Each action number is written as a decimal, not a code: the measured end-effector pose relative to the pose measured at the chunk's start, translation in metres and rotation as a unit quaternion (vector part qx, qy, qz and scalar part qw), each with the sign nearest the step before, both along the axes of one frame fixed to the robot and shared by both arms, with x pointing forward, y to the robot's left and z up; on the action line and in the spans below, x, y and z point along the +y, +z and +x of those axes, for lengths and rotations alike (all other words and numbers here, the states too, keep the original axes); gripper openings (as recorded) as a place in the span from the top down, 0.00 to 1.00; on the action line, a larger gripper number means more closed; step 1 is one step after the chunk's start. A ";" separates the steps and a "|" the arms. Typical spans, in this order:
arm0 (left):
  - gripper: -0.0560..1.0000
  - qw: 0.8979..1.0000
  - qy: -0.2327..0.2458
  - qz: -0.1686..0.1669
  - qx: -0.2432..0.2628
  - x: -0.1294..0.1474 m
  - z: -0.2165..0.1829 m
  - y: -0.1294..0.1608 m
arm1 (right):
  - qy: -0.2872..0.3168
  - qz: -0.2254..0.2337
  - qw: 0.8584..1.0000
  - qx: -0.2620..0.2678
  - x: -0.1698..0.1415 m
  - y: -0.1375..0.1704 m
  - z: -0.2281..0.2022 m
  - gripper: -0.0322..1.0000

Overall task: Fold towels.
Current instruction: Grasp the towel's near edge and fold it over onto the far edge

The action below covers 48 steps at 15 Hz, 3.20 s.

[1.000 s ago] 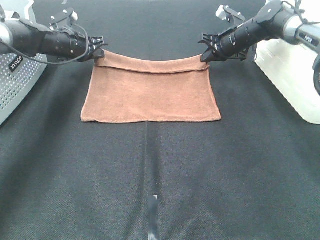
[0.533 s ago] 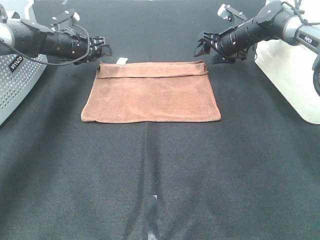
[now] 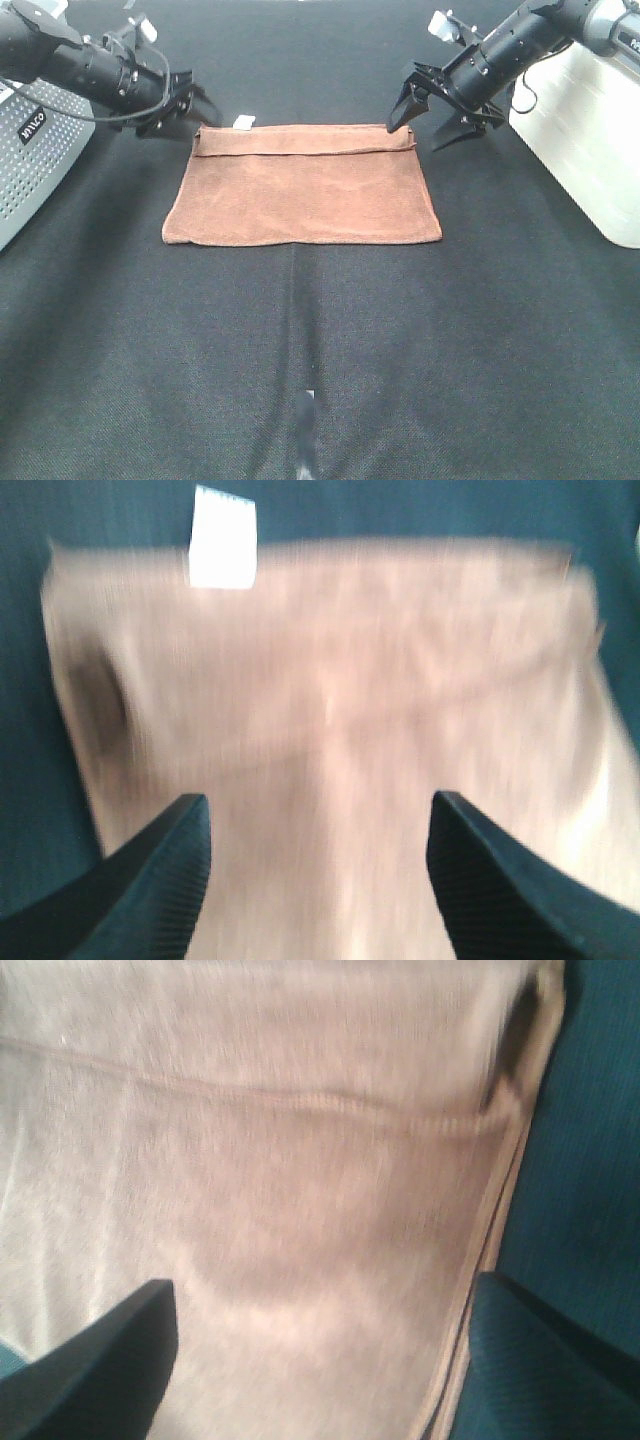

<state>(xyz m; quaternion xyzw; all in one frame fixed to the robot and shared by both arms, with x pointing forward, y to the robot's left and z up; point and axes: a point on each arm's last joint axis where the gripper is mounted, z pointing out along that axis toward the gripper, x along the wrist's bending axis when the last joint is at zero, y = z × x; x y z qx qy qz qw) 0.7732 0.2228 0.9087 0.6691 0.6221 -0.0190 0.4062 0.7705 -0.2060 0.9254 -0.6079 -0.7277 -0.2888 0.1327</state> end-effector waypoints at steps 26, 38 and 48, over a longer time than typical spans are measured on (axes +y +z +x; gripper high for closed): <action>0.29 0.981 0.073 0.026 0.178 0.005 -0.087 -0.037 | -0.017 -0.053 0.994 0.092 -0.014 -0.032 -0.077 0.24; 0.93 0.981 0.066 0.019 0.183 -0.022 -0.086 -0.052 | -0.006 -0.010 0.995 0.102 0.009 -0.049 -0.078 0.97; 0.93 0.970 0.001 0.068 0.233 0.003 -0.130 -0.026 | -0.007 -0.013 0.988 0.154 0.005 -0.034 -0.120 0.97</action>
